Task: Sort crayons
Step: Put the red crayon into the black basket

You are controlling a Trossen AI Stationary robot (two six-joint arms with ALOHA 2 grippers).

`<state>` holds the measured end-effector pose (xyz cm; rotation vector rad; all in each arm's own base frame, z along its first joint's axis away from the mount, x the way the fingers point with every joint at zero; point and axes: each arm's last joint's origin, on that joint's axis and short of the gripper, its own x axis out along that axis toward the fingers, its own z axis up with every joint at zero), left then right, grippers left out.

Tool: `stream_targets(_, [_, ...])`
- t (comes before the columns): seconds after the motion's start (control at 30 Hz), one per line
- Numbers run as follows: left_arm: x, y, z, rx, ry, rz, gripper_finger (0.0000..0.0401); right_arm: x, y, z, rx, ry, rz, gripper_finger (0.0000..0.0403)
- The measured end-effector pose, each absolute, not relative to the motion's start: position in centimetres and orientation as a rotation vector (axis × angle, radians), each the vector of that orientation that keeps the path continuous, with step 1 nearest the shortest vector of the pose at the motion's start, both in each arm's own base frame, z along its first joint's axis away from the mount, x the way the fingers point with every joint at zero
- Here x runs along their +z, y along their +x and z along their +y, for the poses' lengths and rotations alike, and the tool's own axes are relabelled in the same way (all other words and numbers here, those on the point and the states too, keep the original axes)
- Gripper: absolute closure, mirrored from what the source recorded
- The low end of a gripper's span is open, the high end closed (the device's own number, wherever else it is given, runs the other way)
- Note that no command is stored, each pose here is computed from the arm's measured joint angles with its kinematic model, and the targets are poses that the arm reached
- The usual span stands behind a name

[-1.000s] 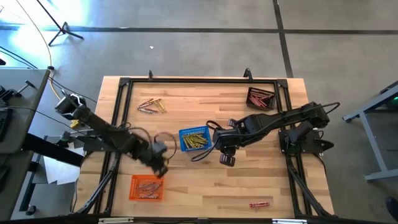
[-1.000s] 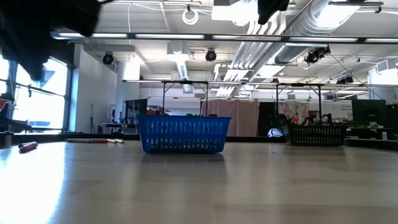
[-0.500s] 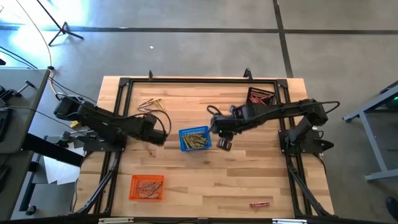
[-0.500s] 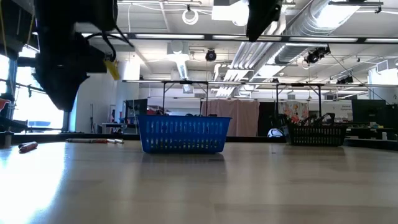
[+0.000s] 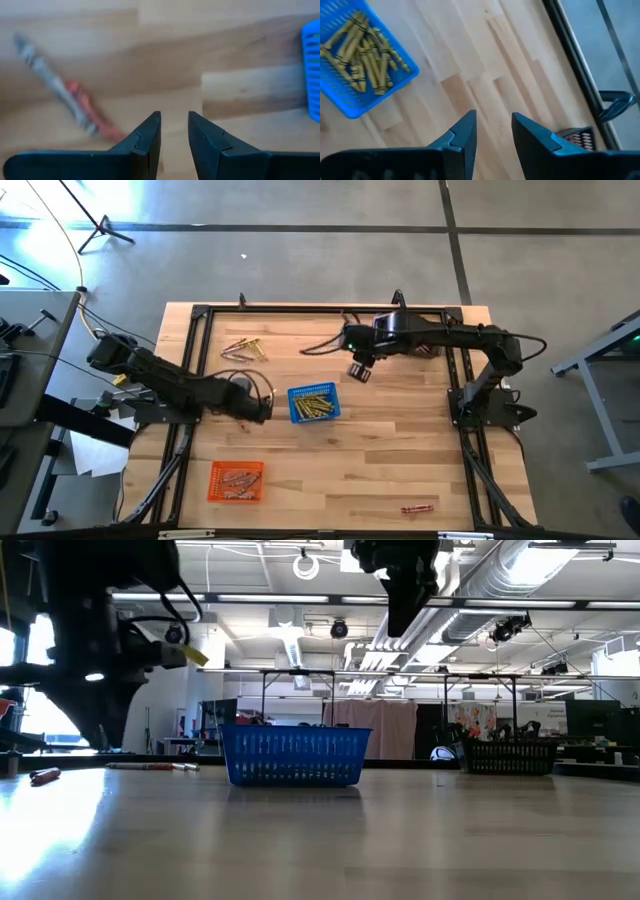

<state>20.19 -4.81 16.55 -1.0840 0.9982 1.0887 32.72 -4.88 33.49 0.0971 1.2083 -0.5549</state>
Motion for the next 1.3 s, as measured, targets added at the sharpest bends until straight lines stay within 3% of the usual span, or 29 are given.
stream_targets(0.3, [16.0, 18.1, -9.4, 1.277, -1.307, 0.875, 0.0318, 33.6, 32.2, -8.9, -0.551, 0.043, 1.224, 0.0293])
stream_targets(1.0, [13.1, 19.6, -8.1, 1.475, -1.265, 0.947, 0.0319, 33.6, 31.4, -11.7, -0.52, 0.028, 1.245, 0.0293])
stream_targets(1.3, [13.2, 20.3, -8.2, 1.427, -1.269, 0.955, 0.0394, 33.7, 31.6, -11.8, -0.516, 0.015, 1.219, 0.0293])
